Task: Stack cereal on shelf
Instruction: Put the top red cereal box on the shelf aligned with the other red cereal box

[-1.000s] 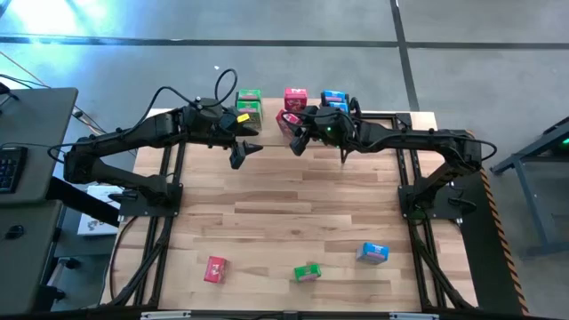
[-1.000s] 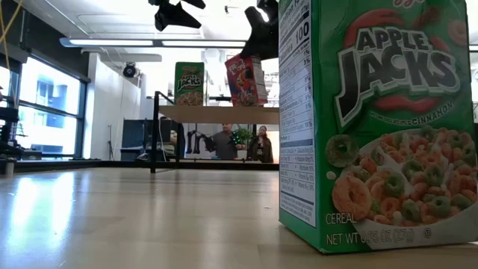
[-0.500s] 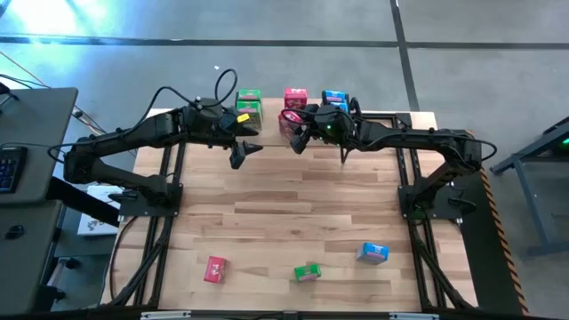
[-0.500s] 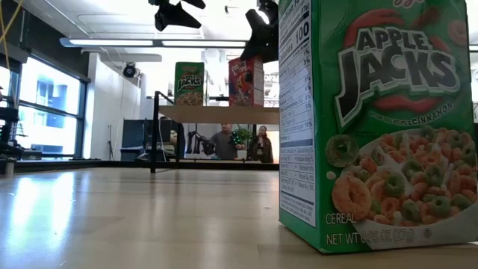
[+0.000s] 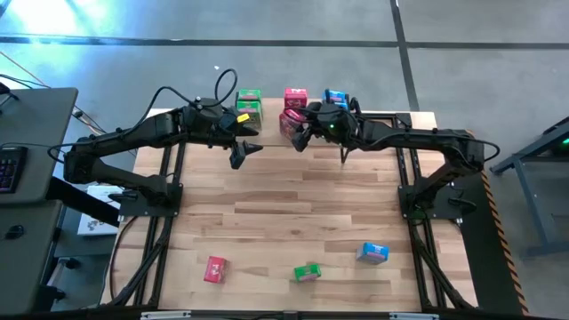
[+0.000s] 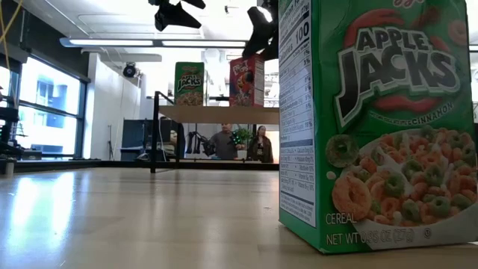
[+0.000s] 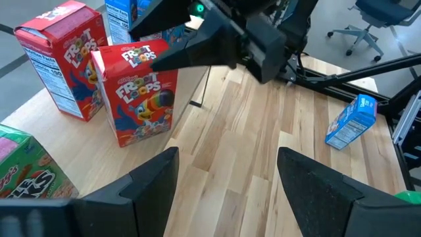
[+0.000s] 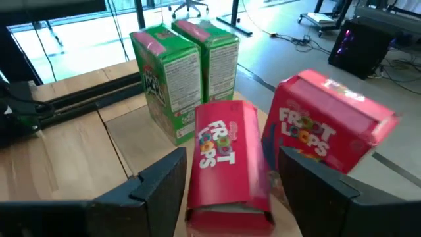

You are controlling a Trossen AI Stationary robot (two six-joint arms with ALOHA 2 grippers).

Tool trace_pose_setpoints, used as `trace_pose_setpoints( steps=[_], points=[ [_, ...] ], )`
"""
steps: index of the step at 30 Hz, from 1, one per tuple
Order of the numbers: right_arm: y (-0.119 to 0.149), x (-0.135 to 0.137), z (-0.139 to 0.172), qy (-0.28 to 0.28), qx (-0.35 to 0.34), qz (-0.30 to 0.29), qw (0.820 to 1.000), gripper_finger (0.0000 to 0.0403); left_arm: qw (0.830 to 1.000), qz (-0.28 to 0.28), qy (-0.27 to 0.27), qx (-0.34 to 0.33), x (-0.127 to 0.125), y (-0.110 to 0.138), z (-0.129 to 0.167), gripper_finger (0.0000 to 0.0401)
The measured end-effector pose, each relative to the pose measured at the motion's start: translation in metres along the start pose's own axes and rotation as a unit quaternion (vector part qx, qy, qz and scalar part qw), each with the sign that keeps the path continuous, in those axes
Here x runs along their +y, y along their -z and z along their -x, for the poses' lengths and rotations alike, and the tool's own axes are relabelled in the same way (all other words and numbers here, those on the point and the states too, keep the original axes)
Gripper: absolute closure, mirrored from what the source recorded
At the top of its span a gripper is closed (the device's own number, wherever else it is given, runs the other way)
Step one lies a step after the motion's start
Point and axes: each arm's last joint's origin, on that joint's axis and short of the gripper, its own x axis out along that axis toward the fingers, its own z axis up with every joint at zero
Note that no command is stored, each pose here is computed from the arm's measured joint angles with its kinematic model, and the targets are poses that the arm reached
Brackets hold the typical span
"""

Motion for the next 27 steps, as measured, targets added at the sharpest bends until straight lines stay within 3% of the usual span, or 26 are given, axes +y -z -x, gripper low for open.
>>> trace_pose_setpoints(
  steps=[16, 27],
  points=[
    [-0.026, -0.010, 0.033, -0.002, -0.062, 0.004, 0.998, 0.0171, 1.000, 0.000, 0.000, 0.000, 0.000, 0.000, 0.000, 0.0153],
    [-0.092, -0.021, 0.070, -0.024, -0.073, 0.059, 0.995, 0.0171, 1.000, 0.000, 0.000, 0.000, 0.000, 0.000, 0.000, 0.0153]
  ],
)
